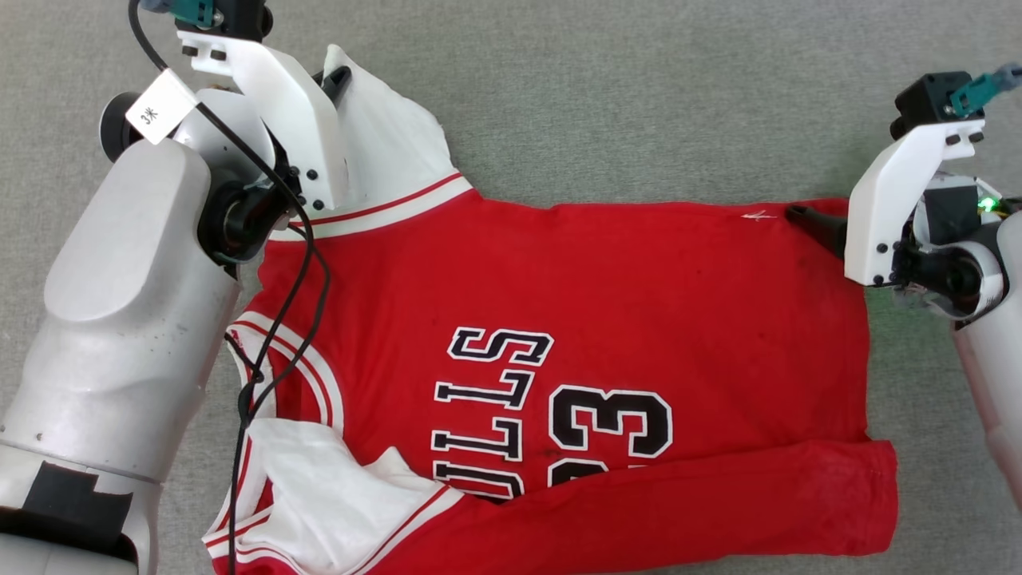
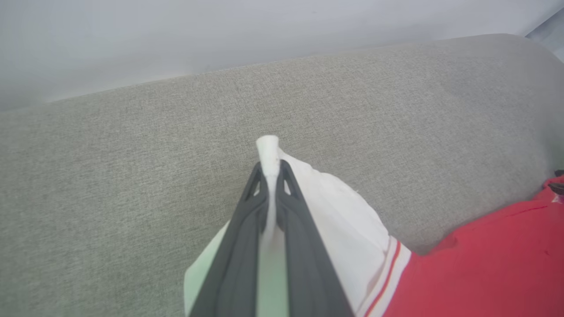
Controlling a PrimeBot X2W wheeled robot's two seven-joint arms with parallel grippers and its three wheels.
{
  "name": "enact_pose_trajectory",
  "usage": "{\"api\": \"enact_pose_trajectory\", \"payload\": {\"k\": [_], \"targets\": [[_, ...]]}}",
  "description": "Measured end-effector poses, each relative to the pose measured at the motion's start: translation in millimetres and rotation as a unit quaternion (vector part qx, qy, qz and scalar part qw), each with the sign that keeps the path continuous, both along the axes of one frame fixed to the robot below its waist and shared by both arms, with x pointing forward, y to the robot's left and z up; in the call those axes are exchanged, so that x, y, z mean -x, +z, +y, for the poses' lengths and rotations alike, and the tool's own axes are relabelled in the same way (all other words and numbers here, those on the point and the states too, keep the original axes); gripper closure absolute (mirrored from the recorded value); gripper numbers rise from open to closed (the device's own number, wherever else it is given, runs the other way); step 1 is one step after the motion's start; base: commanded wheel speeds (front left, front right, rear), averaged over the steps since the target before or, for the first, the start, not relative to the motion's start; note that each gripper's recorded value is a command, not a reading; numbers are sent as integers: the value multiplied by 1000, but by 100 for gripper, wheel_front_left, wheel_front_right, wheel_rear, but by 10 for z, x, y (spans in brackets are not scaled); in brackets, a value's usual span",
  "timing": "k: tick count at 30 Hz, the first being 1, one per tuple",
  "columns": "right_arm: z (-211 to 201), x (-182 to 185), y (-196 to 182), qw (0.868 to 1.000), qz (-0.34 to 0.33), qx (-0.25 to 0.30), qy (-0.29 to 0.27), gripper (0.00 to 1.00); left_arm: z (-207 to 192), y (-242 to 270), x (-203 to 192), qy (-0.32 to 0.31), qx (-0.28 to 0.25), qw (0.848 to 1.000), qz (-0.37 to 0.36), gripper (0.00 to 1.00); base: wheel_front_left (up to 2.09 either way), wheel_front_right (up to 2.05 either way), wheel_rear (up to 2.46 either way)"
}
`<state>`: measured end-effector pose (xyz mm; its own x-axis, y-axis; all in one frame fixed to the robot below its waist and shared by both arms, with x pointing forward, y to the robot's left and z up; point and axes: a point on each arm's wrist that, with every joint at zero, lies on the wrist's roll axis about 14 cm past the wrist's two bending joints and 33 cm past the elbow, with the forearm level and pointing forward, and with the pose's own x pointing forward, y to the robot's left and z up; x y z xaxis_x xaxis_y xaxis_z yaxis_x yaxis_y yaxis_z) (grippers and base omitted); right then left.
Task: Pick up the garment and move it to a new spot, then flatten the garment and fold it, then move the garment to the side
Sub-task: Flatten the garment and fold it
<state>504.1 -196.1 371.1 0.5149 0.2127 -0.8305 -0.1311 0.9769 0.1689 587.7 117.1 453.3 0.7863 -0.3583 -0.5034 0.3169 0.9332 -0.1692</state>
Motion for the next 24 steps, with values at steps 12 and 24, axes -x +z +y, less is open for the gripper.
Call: {"api": "enact_pose_trajectory", "payload": {"k": [12,24], "targets": [[63,28,-23,999,34,1,23,100,32,40,14,1,2,1000,-15,100,0,0,0],[-12,-98,765,991,-129,-42,-7,100,353,379,348,50,33,995,-74,100,0,0,0]]}}
